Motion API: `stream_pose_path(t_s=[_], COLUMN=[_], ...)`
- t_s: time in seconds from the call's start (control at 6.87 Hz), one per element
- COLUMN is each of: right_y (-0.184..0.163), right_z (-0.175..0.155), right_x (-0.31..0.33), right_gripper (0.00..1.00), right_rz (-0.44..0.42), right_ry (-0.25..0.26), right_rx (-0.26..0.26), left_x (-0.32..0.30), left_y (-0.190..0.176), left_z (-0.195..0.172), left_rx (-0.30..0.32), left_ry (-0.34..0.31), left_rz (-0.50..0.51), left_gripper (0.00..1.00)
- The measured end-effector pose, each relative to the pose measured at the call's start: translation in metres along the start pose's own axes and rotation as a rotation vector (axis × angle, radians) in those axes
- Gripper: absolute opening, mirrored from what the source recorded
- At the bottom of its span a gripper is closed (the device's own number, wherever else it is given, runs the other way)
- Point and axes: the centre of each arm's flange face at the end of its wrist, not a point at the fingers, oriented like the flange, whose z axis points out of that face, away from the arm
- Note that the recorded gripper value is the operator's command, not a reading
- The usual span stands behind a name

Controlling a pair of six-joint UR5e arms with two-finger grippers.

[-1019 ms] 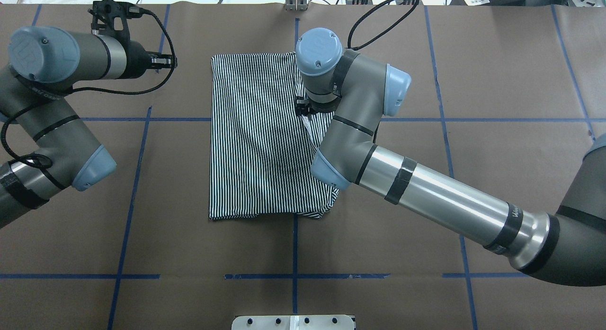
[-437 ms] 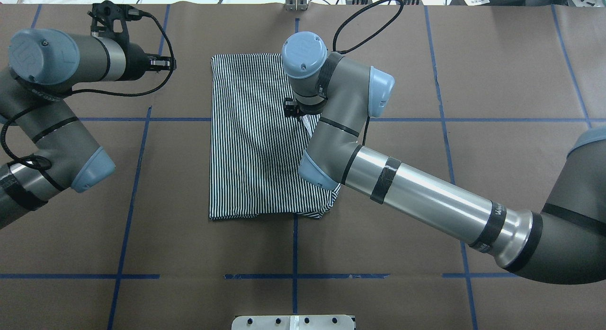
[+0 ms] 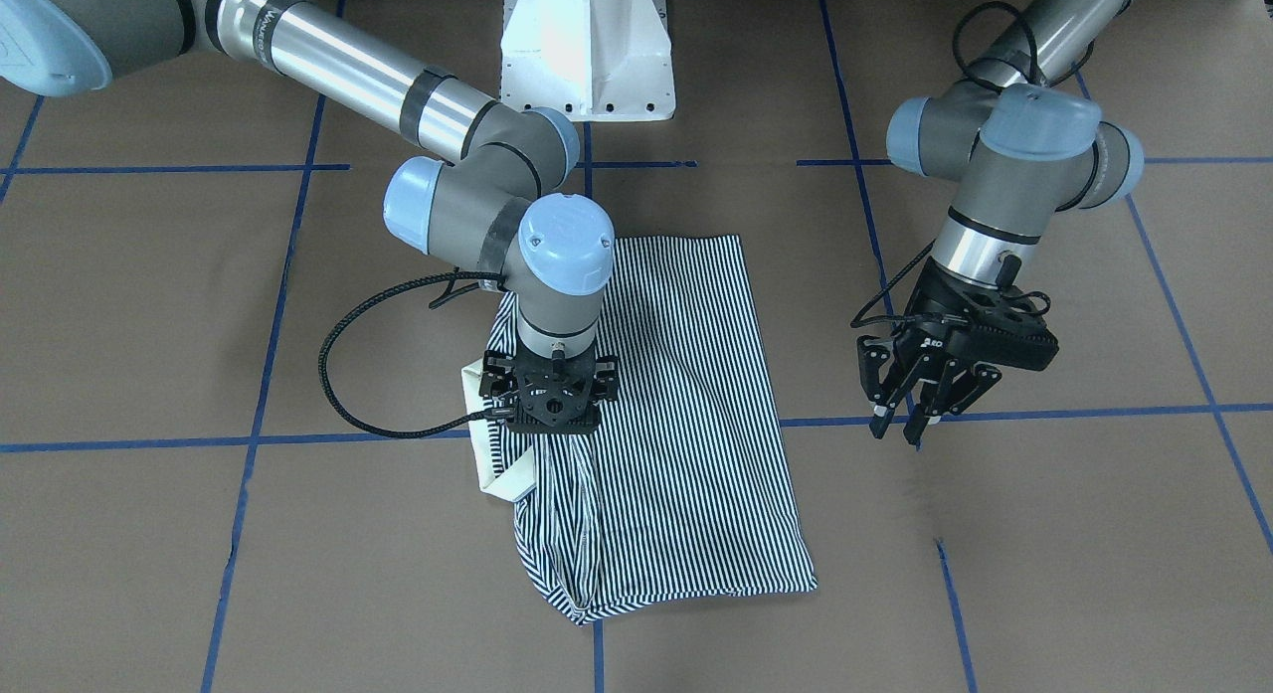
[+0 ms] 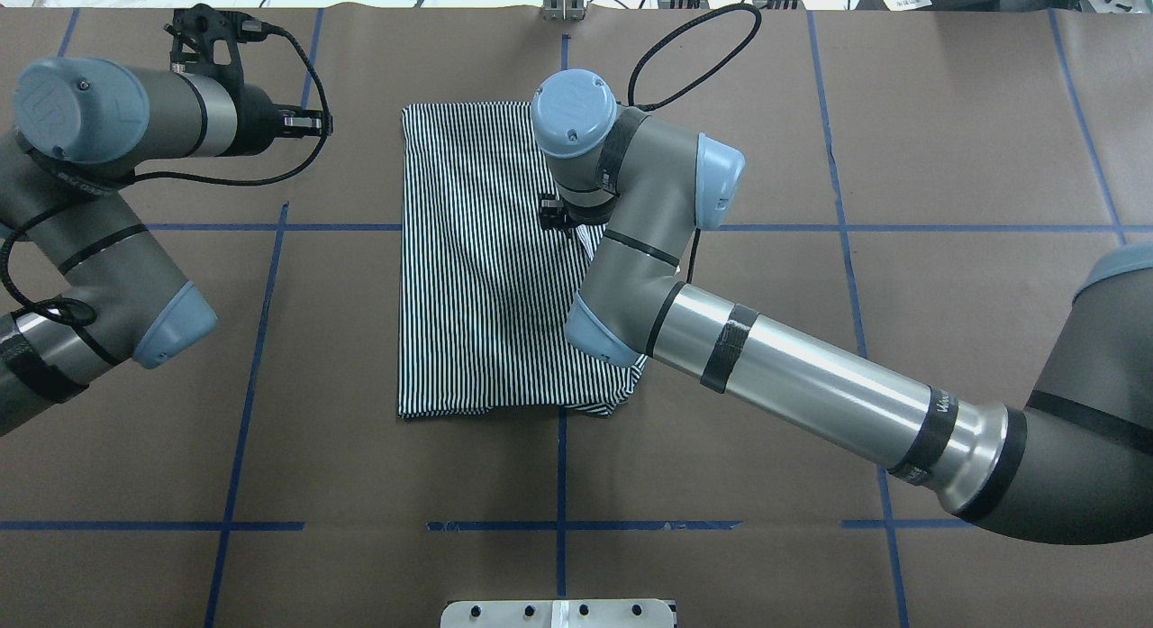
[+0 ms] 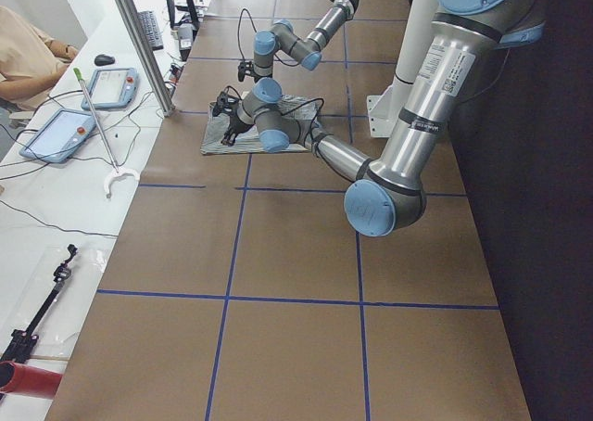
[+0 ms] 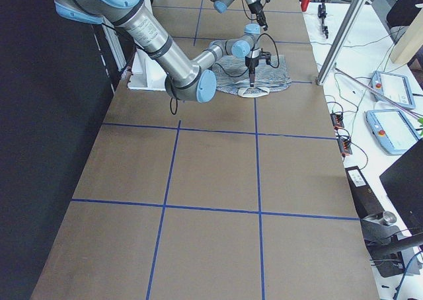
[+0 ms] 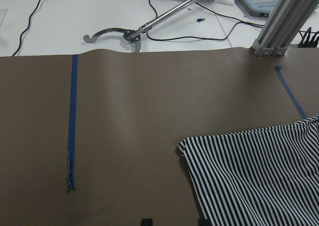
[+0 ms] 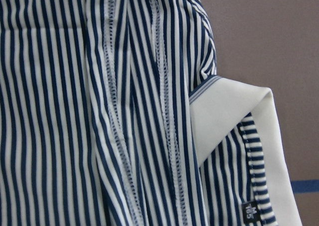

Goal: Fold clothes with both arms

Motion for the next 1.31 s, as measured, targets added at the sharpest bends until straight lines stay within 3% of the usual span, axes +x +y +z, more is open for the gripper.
stream_pose_path(t_s=[0.44, 1.02, 1.31], right_y=[0.002, -0.035, -0.037], right_z=[0.007, 0.018, -0.002], right_x=[0.004, 0.066, 0.063], right_gripper=[1.0, 1.0, 1.0], right_rz=[-0.006, -0.048, -0.03], right_ry=[0.01, 0.051, 0.015], right_rx=[-0.005, 0.003, 0.015], left_x=[-0.001, -0.001, -0.001], left_y=[0.001, 0.0, 0.001], left_z=[-0.002, -0.006, -0.009], left_rx=[0.0, 0.004, 0.005], left_ry=[0.002, 0.005, 0.007], left_rz=[0.0, 0.0, 0.001], left_gripper=[0.42, 0.42, 0.42])
